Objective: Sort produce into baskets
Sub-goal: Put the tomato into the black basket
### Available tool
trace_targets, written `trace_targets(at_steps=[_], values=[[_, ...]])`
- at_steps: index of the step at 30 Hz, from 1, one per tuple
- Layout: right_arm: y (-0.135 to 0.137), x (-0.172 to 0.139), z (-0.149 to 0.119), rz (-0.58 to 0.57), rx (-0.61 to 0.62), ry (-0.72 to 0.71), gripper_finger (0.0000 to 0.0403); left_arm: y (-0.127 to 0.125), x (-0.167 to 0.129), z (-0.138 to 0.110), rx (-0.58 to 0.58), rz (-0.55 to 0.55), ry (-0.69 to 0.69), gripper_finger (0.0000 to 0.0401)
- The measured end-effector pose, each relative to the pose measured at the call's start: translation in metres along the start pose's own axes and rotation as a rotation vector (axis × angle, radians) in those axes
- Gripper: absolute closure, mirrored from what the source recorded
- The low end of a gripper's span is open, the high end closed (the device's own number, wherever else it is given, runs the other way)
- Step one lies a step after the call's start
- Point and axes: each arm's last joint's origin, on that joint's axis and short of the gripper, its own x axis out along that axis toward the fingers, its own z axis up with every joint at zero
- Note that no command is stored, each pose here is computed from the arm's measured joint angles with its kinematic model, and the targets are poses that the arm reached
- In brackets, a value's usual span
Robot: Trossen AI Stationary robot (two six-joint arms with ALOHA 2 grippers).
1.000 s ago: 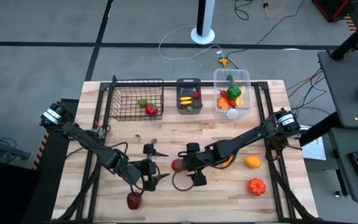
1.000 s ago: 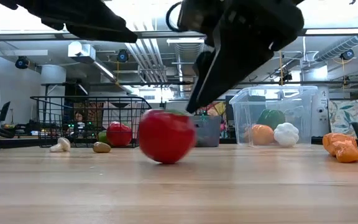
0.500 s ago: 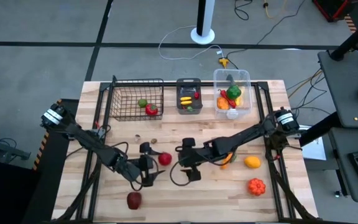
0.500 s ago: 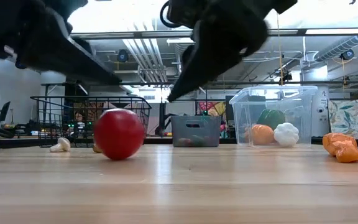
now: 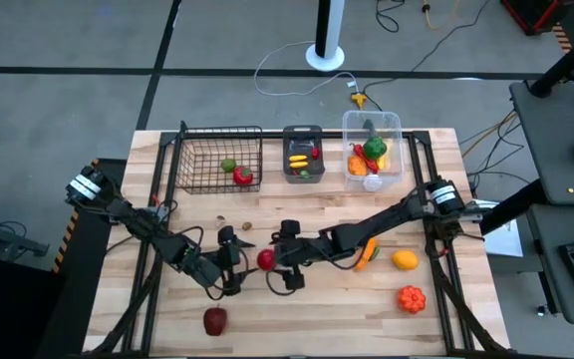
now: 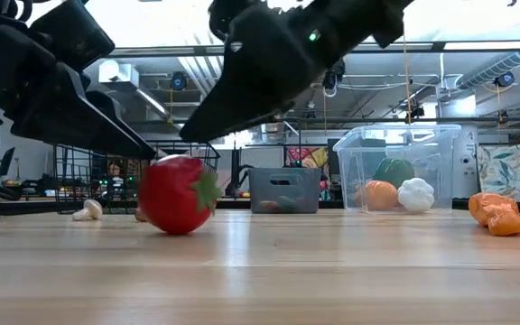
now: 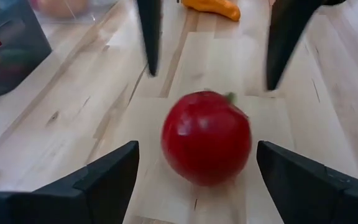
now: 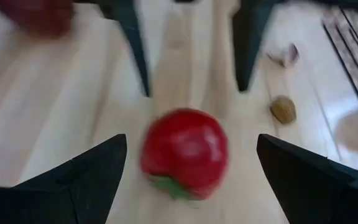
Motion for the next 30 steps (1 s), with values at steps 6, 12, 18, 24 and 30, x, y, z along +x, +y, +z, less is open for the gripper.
trace_targets(at_steps=[6, 12, 18, 24, 30], values=[[-0.003, 0.017, -0.007, -0.008, 0.057, 0.034, 0.0051, 0.0, 0.0, -0.001, 0.007, -0.003, 0.004, 0.0095], [0.002, 0.029, -0.007, 0.052, 0.04, 0.035, 0.0051, 0.002, 0.0, -0.004, 0.008, -0.004, 0.014, 0.0095], [-0.004, 0.035, -0.008, 0.033, 0.047, 0.044, 0.0051, 0.005, -0.001, -0.011, -0.012, -0.013, 0.036, 0.0095], [-0.011, 0.037, -0.005, 0.018, 0.029, 0.006, 0.0051, 0.008, -0.002, -0.016, -0.021, -0.003, 0.039, 0.0095], [-0.011, 0.036, -0.002, 0.001, -0.014, -0.022, 0.0051, 0.004, -0.005, -0.001, 0.043, -0.011, -0.013, 0.0095]])
